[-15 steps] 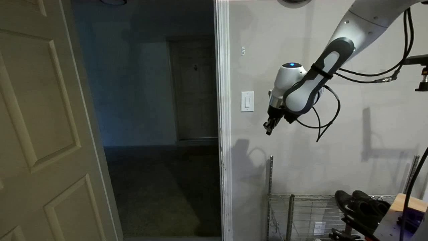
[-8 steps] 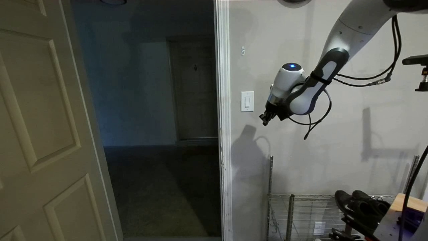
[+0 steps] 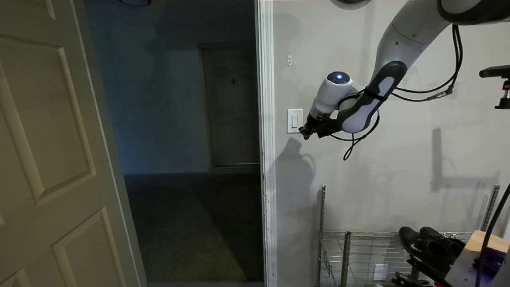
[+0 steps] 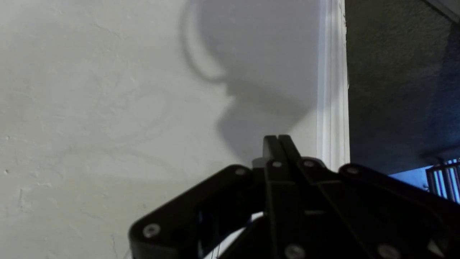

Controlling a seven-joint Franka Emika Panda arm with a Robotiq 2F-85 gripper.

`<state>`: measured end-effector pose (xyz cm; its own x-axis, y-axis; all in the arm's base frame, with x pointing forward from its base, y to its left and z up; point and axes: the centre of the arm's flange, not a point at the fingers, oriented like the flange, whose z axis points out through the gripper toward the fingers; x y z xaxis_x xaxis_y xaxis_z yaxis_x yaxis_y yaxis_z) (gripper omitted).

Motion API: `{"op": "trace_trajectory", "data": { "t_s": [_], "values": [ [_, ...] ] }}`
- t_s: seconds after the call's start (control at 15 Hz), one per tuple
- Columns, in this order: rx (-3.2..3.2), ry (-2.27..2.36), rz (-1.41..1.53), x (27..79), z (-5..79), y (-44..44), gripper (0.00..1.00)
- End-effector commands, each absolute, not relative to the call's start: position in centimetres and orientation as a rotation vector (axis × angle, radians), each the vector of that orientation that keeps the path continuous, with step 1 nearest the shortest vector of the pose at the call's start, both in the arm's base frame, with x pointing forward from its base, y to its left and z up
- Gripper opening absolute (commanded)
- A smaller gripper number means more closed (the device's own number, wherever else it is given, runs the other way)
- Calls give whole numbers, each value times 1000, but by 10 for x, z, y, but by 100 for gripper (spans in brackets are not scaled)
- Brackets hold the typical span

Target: Turn off the light

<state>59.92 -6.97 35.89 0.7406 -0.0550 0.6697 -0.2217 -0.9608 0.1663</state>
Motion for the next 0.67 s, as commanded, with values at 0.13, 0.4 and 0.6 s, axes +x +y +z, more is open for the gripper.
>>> {"op": "trace_trajectory", "data": {
  "t_s": [0.13, 0.4, 0.6],
  "values": [
    [2649, -291, 1127, 615, 351, -59, 5],
    [2600, -375, 1191, 634, 363, -60, 5],
    [2579, -435, 1200, 645, 362, -68, 5]
  ]
}}
